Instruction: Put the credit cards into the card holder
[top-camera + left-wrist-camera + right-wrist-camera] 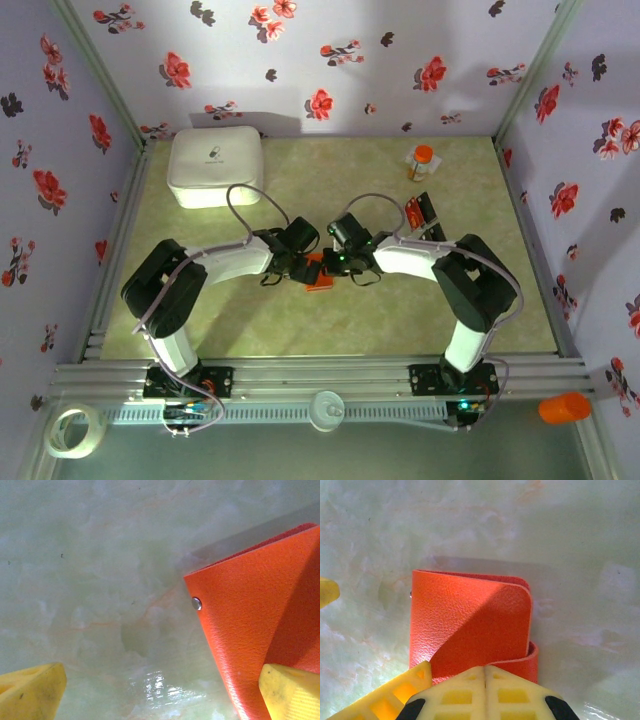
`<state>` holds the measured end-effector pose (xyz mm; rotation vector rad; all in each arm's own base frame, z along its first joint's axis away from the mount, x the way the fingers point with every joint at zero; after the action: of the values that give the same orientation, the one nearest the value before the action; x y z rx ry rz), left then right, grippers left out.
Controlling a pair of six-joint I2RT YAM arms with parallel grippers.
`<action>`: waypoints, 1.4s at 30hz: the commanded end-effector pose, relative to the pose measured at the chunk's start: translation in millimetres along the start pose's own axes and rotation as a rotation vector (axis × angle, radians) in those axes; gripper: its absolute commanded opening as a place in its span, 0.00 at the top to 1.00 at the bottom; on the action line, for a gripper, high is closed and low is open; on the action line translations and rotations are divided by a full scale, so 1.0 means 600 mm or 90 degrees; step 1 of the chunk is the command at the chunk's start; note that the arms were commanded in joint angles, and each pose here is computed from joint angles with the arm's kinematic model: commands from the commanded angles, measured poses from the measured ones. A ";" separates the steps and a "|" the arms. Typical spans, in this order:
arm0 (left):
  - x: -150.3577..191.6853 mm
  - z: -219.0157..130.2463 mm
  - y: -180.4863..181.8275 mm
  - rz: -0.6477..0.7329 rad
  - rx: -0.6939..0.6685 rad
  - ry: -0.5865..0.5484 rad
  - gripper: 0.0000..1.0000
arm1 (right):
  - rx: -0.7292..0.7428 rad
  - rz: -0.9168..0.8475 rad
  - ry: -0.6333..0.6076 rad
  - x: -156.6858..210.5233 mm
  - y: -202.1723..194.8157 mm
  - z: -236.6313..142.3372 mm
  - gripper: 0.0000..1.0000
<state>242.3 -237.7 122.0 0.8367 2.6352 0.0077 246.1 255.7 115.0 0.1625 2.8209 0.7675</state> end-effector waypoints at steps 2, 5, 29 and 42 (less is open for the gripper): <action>0.016 0.010 0.008 0.032 -0.036 0.050 0.00 | 0.114 0.041 0.135 0.085 -0.056 0.033 1.00; 0.015 0.006 0.012 0.029 -0.037 0.046 0.00 | 0.105 0.044 0.130 0.087 -0.048 0.032 1.00; -0.006 -0.029 0.032 0.007 -0.041 0.009 0.00 | 0.004 0.047 0.059 0.024 0.021 -0.054 0.64; -0.048 -0.142 0.094 -0.056 -0.063 -0.118 0.00 | -0.010 0.081 -0.114 -0.046 -0.027 -0.240 0.27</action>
<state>260.8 -211.9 185.7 0.7142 2.5497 0.0166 238.3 189.1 208.5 0.3760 2.7152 0.8326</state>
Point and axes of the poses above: each hand's point on the last joint's axis, 136 mm out from that joint toward the fingers, its own z axis out along the fingers, its own y axis along the line the jaws close on, x = y × z, the point moved 10 cm from there along -z, back along the fingers, and after that the axes turned 15 degrees about z, right-handed, at the moved point
